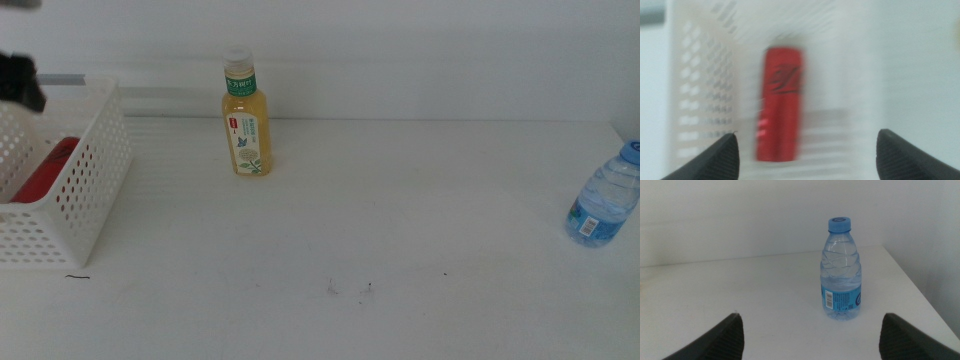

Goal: Use arms to grab the bottles and put them into the dustbin to the left of the table.

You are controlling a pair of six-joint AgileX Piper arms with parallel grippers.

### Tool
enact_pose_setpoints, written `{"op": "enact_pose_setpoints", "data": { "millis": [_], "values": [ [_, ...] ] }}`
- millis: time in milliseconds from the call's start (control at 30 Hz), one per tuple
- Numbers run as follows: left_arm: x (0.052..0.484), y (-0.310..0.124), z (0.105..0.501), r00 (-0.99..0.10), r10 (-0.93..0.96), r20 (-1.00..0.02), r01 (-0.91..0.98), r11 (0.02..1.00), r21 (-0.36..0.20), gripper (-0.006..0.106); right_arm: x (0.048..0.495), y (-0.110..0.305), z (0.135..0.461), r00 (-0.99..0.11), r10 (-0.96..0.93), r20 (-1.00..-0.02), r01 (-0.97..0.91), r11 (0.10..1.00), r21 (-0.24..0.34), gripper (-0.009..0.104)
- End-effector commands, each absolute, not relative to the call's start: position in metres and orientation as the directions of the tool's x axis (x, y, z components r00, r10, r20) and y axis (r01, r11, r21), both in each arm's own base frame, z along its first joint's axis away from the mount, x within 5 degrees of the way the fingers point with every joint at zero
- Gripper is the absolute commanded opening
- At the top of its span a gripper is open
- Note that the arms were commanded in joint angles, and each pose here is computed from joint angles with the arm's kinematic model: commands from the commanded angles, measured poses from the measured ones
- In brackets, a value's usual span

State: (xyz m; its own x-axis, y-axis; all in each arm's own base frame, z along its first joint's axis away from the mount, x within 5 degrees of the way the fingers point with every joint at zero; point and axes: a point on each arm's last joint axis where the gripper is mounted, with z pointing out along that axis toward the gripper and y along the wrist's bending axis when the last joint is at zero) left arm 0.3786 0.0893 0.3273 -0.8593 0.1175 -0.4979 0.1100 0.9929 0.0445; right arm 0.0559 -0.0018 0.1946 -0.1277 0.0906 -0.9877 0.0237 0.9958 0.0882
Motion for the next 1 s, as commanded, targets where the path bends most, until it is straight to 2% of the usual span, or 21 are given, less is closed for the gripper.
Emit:
{"op": "enact_pose_setpoints", "data": {
  "millis": [0, 133, 167, 233, 300, 433, 600, 967],
  "values": [
    [0.36, 0.059, 0.344, -0.828, 0.12, -0.548, 0.137, 0.991, 0.01, 0.094, 0.056, -0.002, 0.194, -0.118, 0.073, -0.99, 0.031, 0.997, 0.07, 0.092],
    [0.325, 0.004, 0.345, -0.721, 0.09, -0.687, 0.121, 0.993, 0.003, 0.094, 0.056, -0.002, 0.194, -0.118, 0.073, -0.99, 0.031, 0.997, 0.07, 0.092],
    [0.314, -0.008, 0.338, -0.707, 0.075, -0.703, 0.119, 0.993, -0.013, 0.094, 0.056, -0.002, 0.194, -0.118, 0.073, -0.99, 0.031, 0.997, 0.07, 0.092],
    [0.291, -0.034, 0.332, -0.609, 0.06, -0.791, 0.143, 0.989, -0.035, 0.094, 0.056, -0.002, 0.194, -0.118, 0.073, -0.99, 0.031, 0.997, 0.07, 0.092],
    [0.27, -0.053, 0.325, -0.53, 0.043, -0.847, 0.181, 0.981, -0.063, 0.094, 0.056, -0.002, 0.194, -0.118, 0.073, -0.99, 0.031, 0.997, 0.07, 0.092],
    [0.241, -0.075, 0.301, -0.38, 0.051, -0.924, 0.276, 0.959, -0.06, 0.094, 0.056, -0.002, 0.194, -0.118, 0.073, -0.99, 0.031, 0.997, 0.07, 0.092],
    [0.226, -0.08, 0.279, -0.362, 0.064, -0.93, 0.309, 0.949, -0.055, 0.094, 0.056, -0.002, 0.194, -0.118, 0.073, -0.99, 0.031, 0.997, 0.07, 0.092],
    [0.227, -0.08, 0.281, -0.331, 0.053, -0.942, 0.308, 0.95, -0.054, 0.094, 0.056, -0.002, 0.194, -0.118, 0.073, -0.99, 0.031, 0.997, 0.07, 0.092]
  ]
}}
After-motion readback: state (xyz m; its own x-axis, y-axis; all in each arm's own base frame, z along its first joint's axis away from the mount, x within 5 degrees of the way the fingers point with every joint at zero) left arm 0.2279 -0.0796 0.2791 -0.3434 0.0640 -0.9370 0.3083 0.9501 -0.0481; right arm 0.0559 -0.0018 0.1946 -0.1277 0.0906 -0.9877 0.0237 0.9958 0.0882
